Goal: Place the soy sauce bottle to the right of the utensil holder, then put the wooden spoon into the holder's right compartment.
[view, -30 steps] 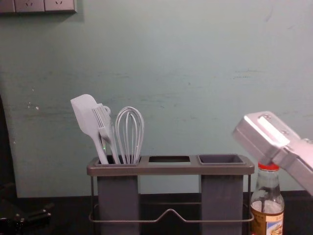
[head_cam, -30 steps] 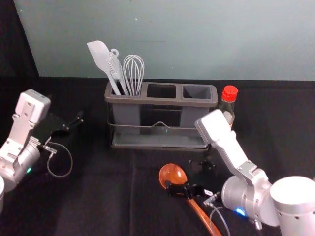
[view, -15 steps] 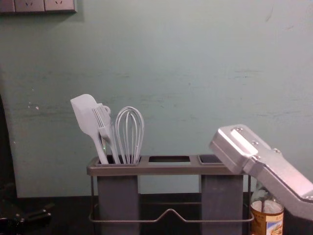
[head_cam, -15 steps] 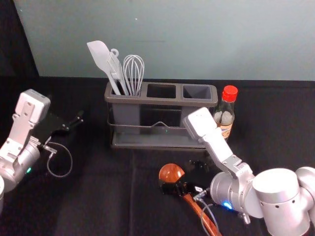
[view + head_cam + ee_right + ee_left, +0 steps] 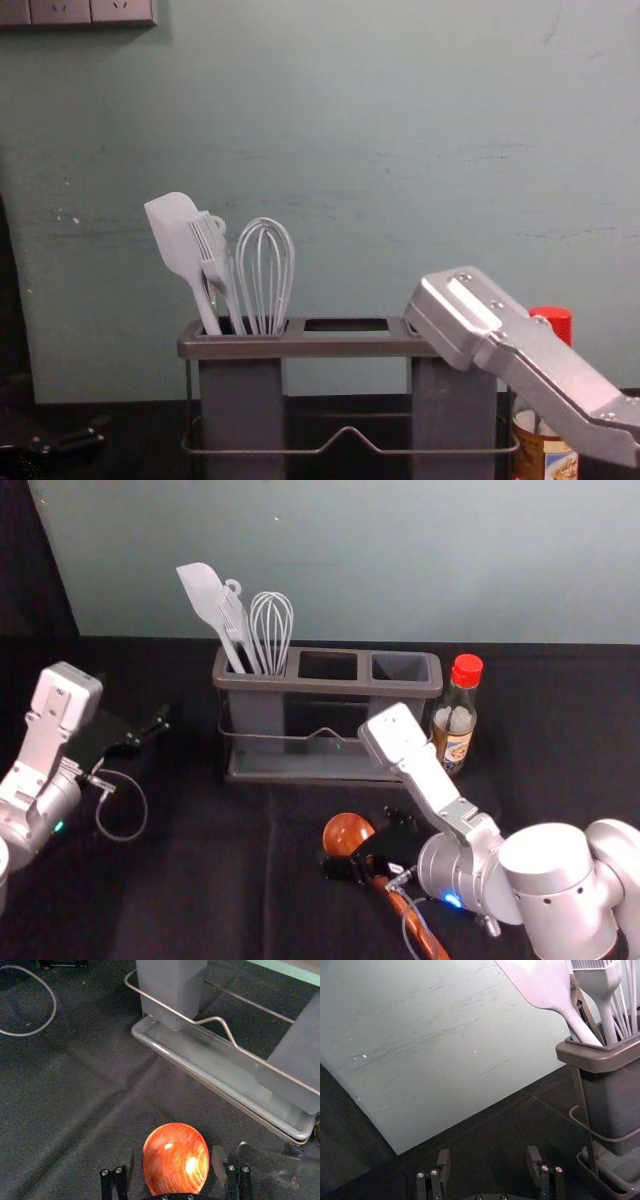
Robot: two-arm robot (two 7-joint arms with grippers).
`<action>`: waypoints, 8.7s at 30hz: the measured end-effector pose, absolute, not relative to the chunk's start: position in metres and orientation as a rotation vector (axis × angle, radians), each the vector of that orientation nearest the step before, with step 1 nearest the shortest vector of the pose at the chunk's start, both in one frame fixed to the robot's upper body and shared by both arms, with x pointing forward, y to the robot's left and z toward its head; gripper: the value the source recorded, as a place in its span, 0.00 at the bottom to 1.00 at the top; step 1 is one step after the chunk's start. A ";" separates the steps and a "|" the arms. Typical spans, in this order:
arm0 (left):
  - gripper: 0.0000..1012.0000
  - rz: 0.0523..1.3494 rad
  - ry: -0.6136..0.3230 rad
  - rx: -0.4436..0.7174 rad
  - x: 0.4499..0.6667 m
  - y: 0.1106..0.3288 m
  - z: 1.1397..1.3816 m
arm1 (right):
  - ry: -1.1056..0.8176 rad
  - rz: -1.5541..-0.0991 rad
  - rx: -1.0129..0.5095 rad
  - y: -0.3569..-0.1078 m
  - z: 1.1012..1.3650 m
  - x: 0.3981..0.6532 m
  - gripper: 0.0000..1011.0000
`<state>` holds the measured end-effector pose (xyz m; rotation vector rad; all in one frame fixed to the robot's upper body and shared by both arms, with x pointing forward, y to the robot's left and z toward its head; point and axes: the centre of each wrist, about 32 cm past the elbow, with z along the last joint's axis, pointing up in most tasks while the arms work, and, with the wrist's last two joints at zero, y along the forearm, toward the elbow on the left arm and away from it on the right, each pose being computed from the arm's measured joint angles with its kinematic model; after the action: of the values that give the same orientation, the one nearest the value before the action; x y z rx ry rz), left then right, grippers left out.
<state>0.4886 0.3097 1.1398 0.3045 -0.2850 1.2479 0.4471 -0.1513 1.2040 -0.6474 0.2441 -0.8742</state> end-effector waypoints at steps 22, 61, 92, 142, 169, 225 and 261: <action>0.99 1.248 -0.285 0.304 0.489 0.310 1.140 | 0.246 -0.872 -0.670 -0.150 1.198 0.449 0.99; 0.99 1.248 -0.285 0.304 0.489 0.310 1.140 | 0.210 -0.836 -0.619 -0.174 1.228 0.440 0.83; 0.99 1.248 -0.285 0.304 0.489 0.310 1.140 | -0.049 -0.749 -0.020 -0.253 1.227 0.404 0.83; 0.99 1.248 -0.285 0.304 0.489 0.310 1.140 | -0.175 -0.743 0.193 -0.228 1.277 0.549 0.83; 0.99 1.248 -0.285 0.304 0.489 0.310 1.140 | -0.289 -0.718 0.178 -0.203 1.263 0.611 0.83; 0.99 1.248 -0.285 0.304 0.489 0.310 1.140 | -0.299 -0.799 0.220 -0.214 1.210 0.574 0.99; 0.99 1.248 -0.285 0.304 0.489 0.310 1.140 | -0.231 -1.040 0.049 -0.194 1.230 0.452 0.99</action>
<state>0.4886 0.3097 1.1398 0.3044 -0.2851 1.2480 0.4523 -0.1942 1.2298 0.0492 -0.2307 -1.0399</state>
